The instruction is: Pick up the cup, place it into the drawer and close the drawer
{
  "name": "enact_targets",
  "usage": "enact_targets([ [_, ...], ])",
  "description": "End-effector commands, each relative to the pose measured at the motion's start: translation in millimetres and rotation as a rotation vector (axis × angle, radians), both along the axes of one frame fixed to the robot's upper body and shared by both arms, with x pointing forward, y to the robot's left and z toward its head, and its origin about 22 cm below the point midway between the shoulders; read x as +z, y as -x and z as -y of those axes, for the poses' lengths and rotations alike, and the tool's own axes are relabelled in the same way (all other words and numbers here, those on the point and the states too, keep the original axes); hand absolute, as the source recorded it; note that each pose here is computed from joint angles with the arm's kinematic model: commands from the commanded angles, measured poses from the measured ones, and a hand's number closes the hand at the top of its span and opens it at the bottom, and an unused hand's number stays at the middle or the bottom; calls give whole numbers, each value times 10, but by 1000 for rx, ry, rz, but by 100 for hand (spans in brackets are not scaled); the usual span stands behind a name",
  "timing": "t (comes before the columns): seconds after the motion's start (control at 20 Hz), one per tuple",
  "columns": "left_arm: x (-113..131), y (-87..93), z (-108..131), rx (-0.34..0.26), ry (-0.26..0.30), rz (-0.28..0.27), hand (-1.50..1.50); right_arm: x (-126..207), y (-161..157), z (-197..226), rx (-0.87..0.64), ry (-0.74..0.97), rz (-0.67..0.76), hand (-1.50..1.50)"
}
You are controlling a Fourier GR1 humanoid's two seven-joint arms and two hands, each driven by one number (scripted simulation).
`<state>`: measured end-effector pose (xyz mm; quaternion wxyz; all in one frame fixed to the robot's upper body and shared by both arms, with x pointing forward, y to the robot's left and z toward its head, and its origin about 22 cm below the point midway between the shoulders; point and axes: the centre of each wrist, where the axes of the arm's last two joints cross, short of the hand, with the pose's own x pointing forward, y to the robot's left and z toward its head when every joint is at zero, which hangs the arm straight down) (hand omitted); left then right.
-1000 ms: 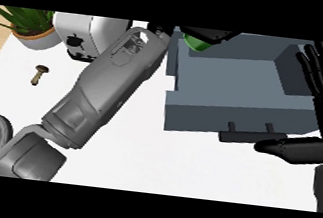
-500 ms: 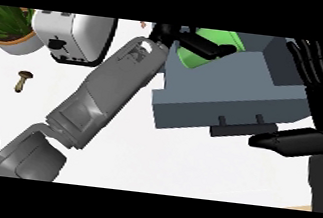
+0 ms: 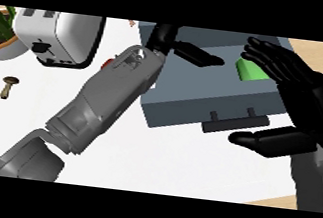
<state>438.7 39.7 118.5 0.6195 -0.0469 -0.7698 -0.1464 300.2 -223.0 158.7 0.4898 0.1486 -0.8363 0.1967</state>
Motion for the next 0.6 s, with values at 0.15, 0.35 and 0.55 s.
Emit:
enact_targets([
  [0.15,190,-2,52,-28,233,93,-150,-51,48,-167,317,92,-62,150],
  [0.35,97,10,9,38,282,119,-150,-88,79,-28,357,409,-144,150],
  [0.55,64,12,8,76,286,105,-150,-197,138,10,287,580,-184,-150],
])
